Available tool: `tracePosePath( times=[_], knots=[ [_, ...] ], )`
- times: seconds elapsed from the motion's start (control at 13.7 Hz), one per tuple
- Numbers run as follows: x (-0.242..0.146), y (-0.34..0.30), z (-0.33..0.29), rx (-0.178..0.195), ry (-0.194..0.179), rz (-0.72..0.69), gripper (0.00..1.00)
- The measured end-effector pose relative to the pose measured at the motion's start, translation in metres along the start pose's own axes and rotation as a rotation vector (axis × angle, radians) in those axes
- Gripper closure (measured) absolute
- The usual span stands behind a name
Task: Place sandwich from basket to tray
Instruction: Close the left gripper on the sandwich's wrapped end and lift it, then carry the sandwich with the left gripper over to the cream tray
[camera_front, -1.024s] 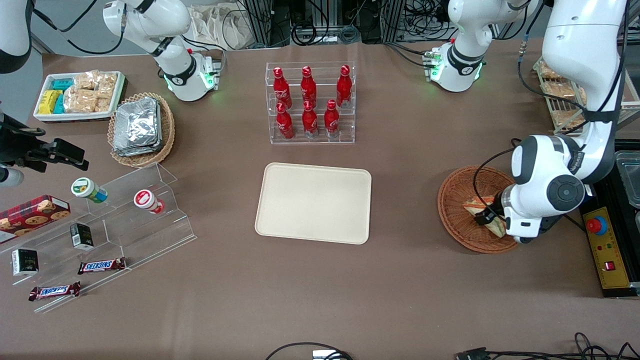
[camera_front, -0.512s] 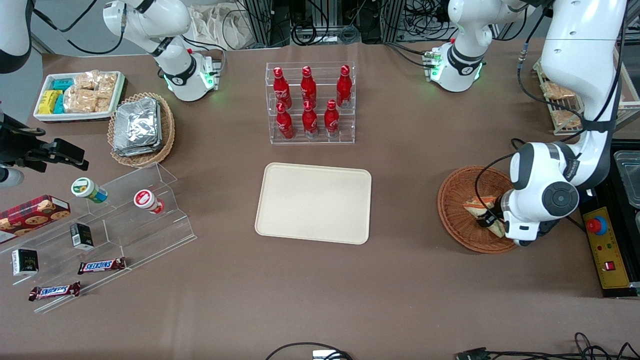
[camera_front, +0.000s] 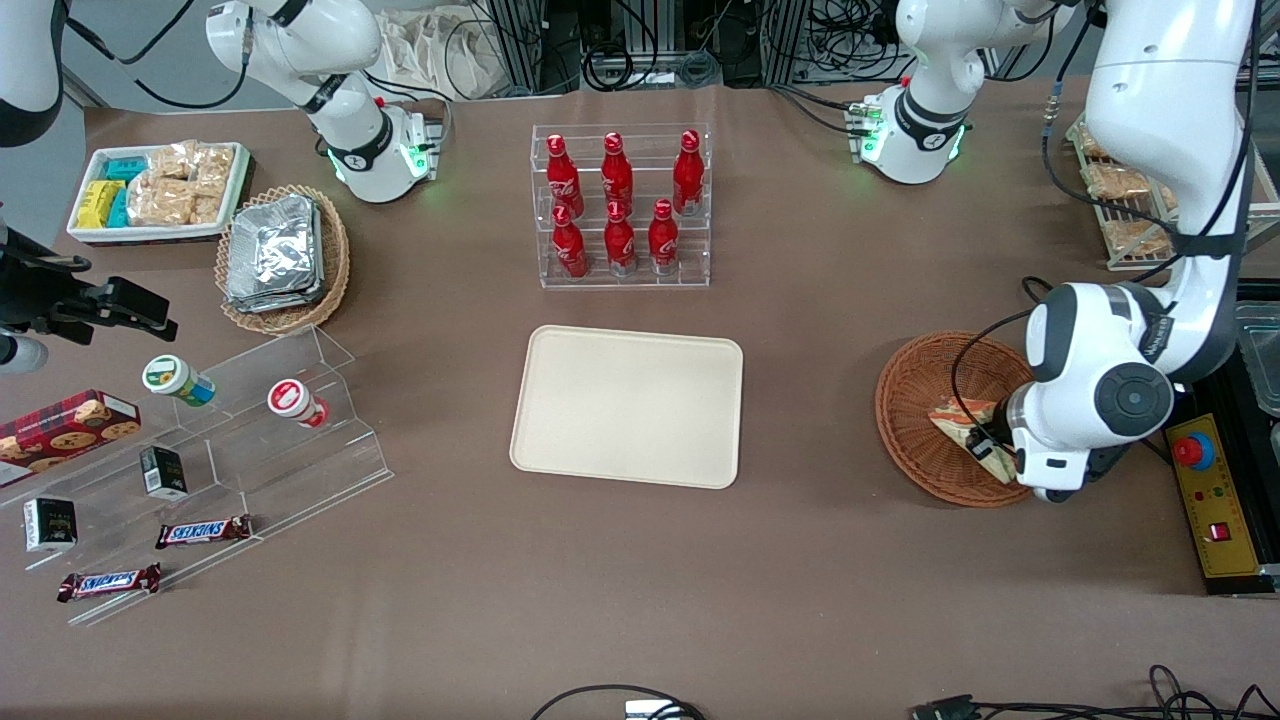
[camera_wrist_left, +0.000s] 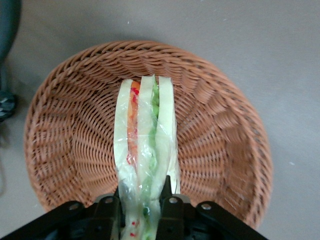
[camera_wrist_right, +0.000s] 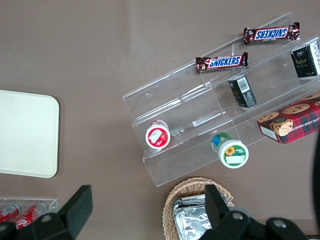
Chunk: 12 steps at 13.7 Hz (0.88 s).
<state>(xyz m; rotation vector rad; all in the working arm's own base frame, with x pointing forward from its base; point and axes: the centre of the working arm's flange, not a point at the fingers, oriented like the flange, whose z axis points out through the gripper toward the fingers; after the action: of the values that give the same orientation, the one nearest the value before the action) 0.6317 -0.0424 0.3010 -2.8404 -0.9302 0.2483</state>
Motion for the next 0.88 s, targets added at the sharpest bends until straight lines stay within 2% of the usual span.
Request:
tracePosePath(
  times=[0.07,0.22,0.37,0.51,0.88],
  knots=[
    [-0.004,0.008,-0.024,0.014,-0.005,0.013,0.82],
    [-0.025,0.033,-0.075,0.029,0.003,0.069,0.85],
    [-0.060,0.066,-0.110,0.028,0.028,0.231,0.85],
    [-0.109,0.106,-0.120,0.028,0.046,0.425,0.85],
    [-0.221,0.196,-0.102,-0.025,0.004,0.655,0.85]
  ],
)
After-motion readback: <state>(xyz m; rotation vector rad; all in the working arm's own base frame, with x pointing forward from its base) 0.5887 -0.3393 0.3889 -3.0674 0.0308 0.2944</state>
